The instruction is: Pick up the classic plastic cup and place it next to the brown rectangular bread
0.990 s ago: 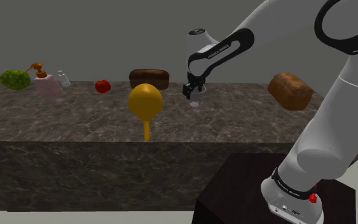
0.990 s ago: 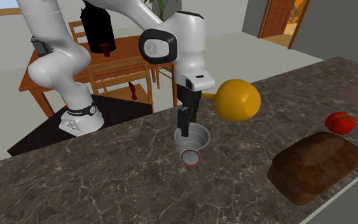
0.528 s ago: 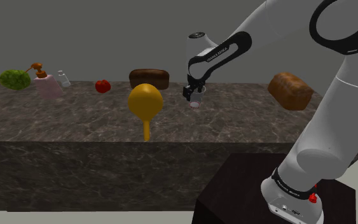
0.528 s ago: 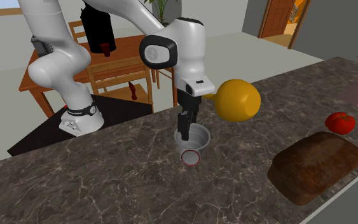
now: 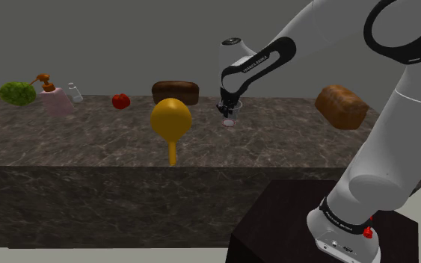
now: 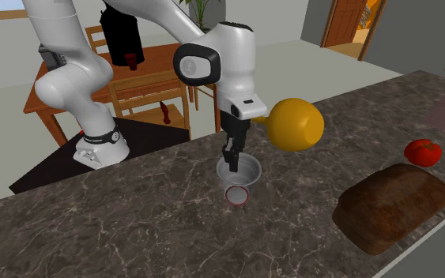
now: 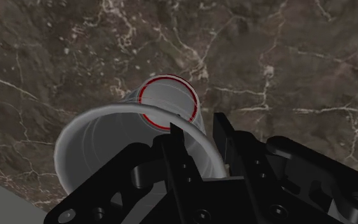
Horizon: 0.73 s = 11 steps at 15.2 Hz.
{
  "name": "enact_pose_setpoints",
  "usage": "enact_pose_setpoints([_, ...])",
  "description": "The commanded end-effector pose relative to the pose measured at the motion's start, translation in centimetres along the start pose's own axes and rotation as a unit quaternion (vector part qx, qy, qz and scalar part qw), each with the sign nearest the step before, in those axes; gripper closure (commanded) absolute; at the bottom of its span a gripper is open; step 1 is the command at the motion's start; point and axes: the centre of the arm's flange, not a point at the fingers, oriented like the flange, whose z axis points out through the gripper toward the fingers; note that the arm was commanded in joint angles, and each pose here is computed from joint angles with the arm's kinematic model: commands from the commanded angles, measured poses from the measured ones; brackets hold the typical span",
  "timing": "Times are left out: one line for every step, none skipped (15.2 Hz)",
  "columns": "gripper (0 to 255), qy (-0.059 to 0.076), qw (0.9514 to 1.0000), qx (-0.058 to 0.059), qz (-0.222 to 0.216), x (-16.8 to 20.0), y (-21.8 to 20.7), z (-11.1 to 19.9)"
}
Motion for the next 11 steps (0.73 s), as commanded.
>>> enact_pose_setpoints([255,0.0,1.0,0.0,0.0,0.0,0.0,0.0])
enact_pose_setpoints([255,0.0,1.0,0.0,0.0,0.0,0.0,0.0])
enact_pose_setpoints([255,0.0,1.0,0.0,0.0,0.0,0.0,0.0])
enact_pose_setpoints([255,0.0,1.0,0.0,0.0,0.0,0.0,0.0])
enact_pose_setpoints([255,0.0,1.0,0.0,0.0,0.0,0.1,-0.5])
enact_pose_setpoints([255,0.0,1.0,0.0,0.0,0.1,0.2,-1.0])
enact_pose_setpoints([255,0.0,1.0,0.0,0.0,0.1,0.3,-1.6])
enact_pose_setpoints([255,0.0,1.0,0.0,0.0,0.2,0.4,-2.1])
enact_pose_setpoints([255,0.0,1.0,0.0,0.0,0.2,0.5,-2.6])
enact_pose_setpoints([255,0.0,1.0,0.0,0.0,0.3,0.6,-3.1])
enact_pose_setpoints([255,0.0,1.0,0.0,0.0,0.3,0.6,-3.6])
